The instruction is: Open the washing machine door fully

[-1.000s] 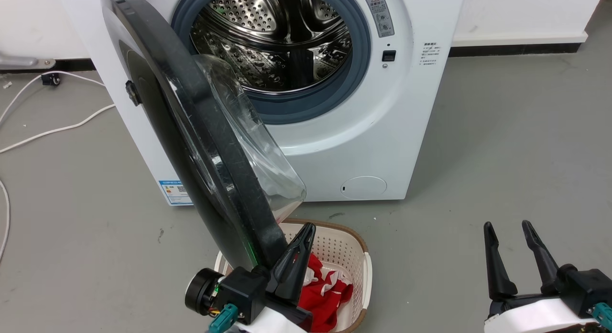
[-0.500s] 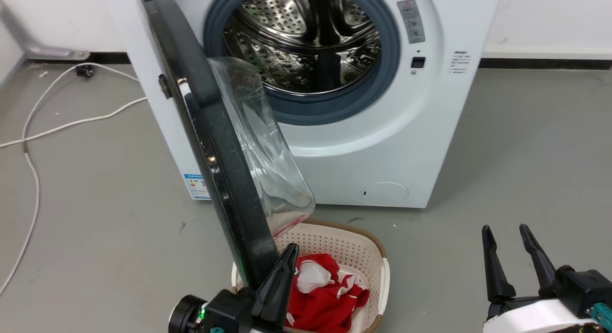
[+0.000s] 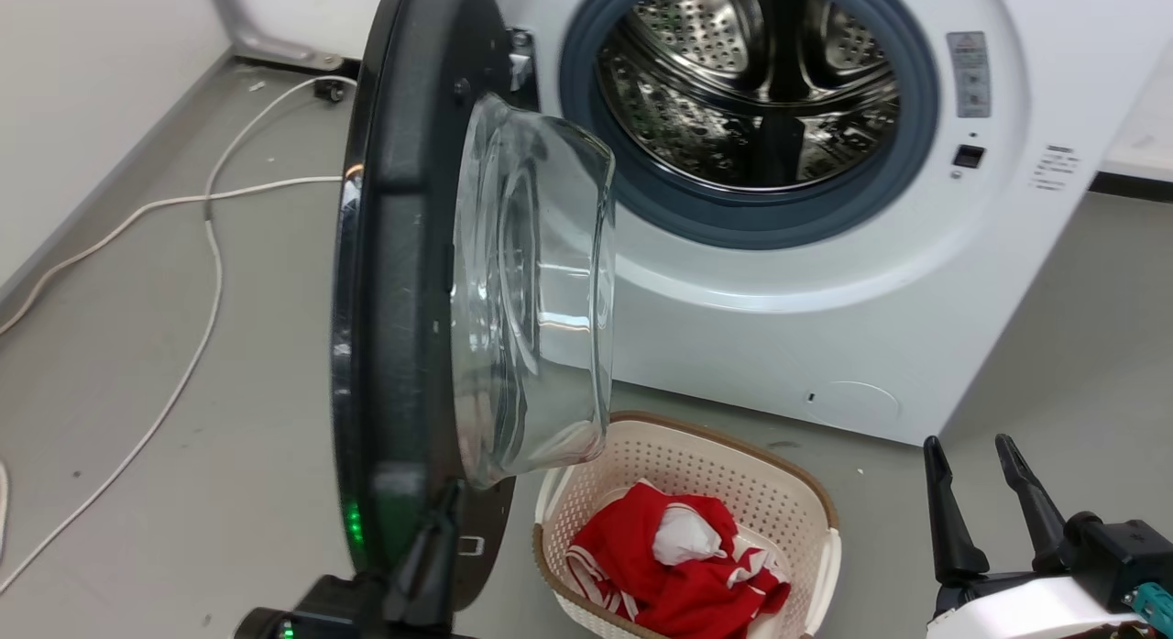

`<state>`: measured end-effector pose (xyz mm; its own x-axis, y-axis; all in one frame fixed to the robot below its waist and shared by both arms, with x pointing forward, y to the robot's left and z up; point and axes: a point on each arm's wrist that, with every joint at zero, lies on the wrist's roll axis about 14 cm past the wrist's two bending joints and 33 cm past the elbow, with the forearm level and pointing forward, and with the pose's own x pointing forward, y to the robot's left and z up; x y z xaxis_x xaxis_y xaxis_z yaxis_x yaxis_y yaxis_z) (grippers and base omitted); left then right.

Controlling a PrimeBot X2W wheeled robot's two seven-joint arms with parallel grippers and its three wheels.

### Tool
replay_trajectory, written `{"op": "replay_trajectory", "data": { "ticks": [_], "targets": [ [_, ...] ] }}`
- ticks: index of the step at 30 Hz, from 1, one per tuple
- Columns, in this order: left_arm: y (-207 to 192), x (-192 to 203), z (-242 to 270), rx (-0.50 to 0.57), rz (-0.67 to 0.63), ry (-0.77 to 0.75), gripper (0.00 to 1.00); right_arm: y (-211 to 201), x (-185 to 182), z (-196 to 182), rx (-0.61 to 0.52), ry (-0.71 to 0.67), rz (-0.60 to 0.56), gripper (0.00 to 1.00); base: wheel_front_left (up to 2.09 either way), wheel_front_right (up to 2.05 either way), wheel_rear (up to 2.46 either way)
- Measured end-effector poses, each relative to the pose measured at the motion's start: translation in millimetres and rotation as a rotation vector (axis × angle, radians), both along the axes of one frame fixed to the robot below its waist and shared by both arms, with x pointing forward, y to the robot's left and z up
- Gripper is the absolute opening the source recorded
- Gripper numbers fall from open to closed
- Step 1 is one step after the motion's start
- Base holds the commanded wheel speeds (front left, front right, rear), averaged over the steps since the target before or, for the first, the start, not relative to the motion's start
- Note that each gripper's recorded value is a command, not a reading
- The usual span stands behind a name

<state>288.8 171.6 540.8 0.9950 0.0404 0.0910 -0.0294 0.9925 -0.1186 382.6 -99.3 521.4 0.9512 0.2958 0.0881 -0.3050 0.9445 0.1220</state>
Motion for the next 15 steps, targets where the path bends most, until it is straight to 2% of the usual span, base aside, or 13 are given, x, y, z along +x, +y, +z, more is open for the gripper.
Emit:
{"op": "replay_trajectory", "data": {
  "ticks": [7, 15],
  "targets": [
    [72.0, -13.3, -1.2, 0.036, 0.214, 0.000, 0.00, 23.9, 4.5, -1.9, -0.001, 0.009, 0.069, 1.00, 0.00, 0.00, 0.00],
    [148.2, -14.9, -2.0, 0.072, 0.387, 0.000, 0.00, 18.2, 5.3, -5.1, -0.002, 0.022, 0.052, 1.00, 0.00, 0.00, 0.00]
  ]
}}
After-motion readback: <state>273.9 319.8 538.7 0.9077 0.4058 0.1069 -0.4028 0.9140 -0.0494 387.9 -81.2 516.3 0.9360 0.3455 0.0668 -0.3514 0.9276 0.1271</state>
